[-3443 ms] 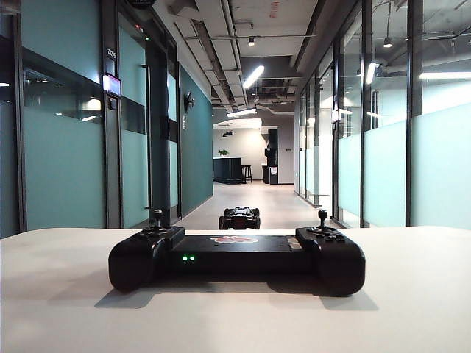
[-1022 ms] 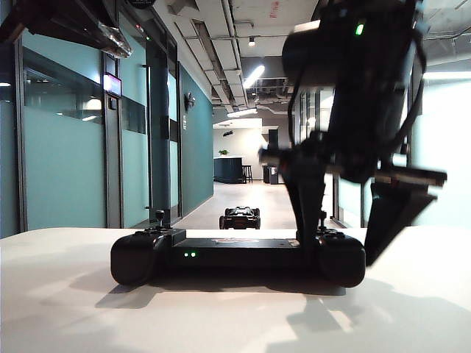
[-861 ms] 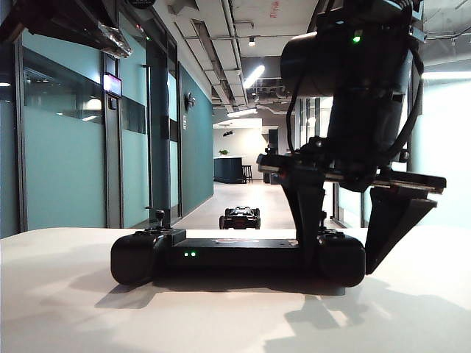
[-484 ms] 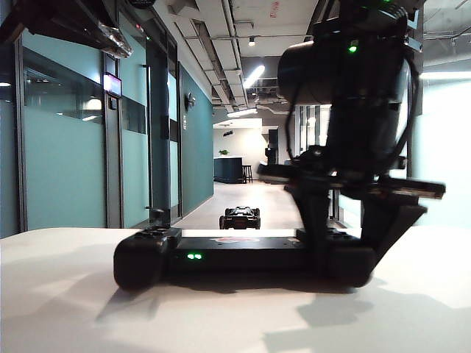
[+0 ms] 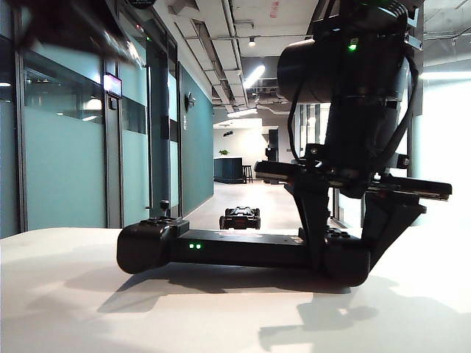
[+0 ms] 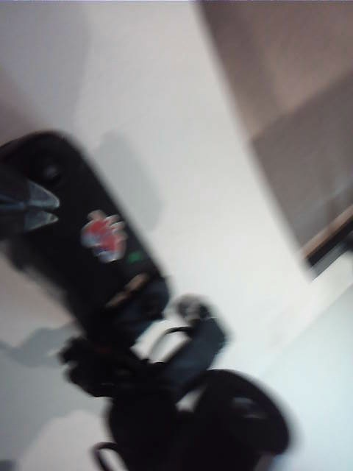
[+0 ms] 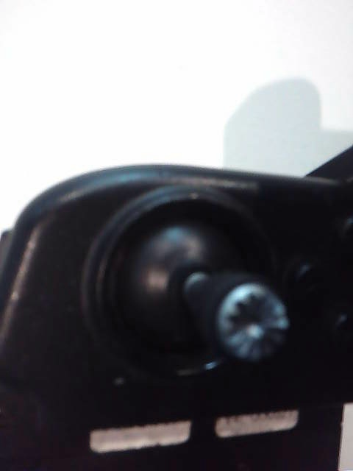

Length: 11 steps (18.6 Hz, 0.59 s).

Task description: Push the left joystick on the remote control sitting on the white table forward to make the robot dog walk in a straight line until it approaches the door.

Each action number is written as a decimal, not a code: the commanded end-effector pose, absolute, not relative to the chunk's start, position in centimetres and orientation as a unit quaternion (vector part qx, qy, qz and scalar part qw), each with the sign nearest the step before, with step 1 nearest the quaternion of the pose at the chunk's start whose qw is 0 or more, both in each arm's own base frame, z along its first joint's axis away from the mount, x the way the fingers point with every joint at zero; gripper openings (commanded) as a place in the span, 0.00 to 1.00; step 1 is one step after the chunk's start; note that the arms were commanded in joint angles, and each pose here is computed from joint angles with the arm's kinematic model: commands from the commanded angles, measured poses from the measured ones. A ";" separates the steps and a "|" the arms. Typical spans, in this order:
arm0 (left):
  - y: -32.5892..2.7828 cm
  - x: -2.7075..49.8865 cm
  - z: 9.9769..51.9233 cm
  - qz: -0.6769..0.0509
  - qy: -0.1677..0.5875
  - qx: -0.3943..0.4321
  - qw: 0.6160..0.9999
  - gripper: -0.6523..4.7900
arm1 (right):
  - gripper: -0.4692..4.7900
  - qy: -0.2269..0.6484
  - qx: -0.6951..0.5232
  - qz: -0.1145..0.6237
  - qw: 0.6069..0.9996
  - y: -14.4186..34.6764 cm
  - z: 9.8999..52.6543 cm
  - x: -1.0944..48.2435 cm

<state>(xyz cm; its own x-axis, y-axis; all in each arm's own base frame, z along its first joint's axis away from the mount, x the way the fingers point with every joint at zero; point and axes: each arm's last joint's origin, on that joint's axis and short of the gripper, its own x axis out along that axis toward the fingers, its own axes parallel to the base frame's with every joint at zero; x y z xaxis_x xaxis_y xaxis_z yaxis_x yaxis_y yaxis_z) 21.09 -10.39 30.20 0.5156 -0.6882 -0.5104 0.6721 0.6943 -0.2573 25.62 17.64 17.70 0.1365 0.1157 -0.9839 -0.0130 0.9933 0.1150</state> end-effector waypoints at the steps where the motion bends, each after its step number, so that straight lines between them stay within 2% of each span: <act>1: -10.9 22.0 28.0 -0.406 0.322 0.017 0.855 0.11 | 0.37 0.653 0.037 0.030 0.756 17.6 17.9 25.6; 4: -11.4 22.9 25.2 -0.427 0.339 0.038 0.838 0.11 | 0.37 0.651 0.029 0.021 0.758 17.5 17.8 25.6; 7: -11.6 23.1 22.0 -0.457 0.324 0.022 0.828 0.11 | 0.37 0.651 0.029 0.022 0.758 17.5 17.8 25.6; 11: -11.6 22.8 20.2 -0.479 0.311 0.015 0.820 0.11 | 0.37 0.651 0.029 0.022 0.758 17.5 17.8 25.6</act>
